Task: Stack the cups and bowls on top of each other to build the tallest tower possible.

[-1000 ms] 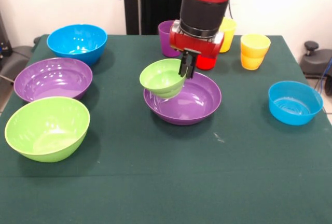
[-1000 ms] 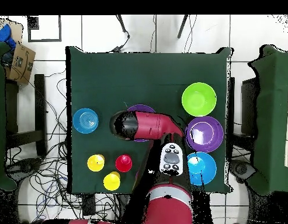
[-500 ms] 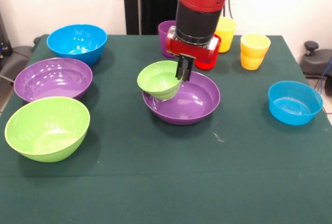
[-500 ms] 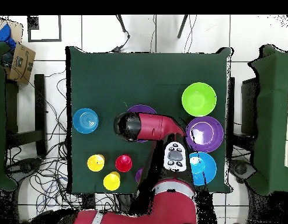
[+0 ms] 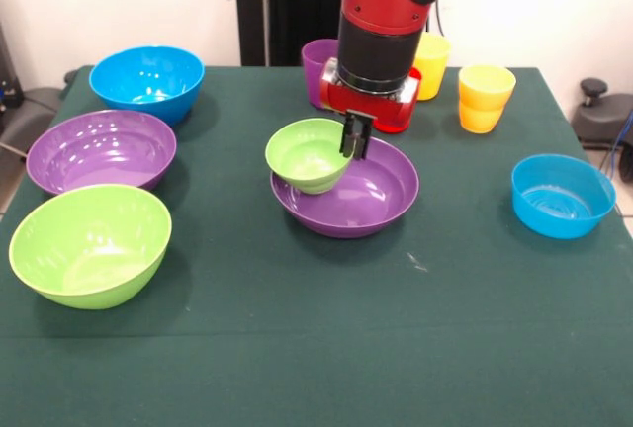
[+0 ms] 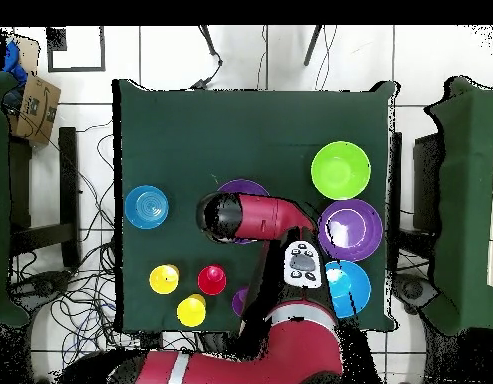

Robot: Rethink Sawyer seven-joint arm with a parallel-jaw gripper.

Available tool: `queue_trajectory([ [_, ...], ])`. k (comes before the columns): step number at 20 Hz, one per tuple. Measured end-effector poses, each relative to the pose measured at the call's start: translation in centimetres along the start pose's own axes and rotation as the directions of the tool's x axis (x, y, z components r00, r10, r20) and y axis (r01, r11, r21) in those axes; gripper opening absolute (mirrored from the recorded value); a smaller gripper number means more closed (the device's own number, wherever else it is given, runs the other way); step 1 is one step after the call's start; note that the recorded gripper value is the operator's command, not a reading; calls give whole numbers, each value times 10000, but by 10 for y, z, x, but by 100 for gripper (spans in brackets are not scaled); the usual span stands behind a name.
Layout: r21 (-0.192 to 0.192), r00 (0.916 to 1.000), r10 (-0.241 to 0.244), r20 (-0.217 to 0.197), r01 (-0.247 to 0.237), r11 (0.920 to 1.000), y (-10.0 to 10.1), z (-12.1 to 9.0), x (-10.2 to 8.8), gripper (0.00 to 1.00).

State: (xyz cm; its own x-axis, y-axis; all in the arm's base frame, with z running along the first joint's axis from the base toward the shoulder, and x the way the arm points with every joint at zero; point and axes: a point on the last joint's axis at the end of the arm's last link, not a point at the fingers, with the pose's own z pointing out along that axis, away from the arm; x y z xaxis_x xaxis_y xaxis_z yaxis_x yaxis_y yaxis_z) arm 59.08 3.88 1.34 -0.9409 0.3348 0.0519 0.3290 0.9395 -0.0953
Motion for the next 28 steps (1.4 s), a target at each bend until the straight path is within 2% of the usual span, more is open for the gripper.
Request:
queue_trajectory([
  [28,-155,10000,-47,-78,46,9999,6,3,3,0],
])
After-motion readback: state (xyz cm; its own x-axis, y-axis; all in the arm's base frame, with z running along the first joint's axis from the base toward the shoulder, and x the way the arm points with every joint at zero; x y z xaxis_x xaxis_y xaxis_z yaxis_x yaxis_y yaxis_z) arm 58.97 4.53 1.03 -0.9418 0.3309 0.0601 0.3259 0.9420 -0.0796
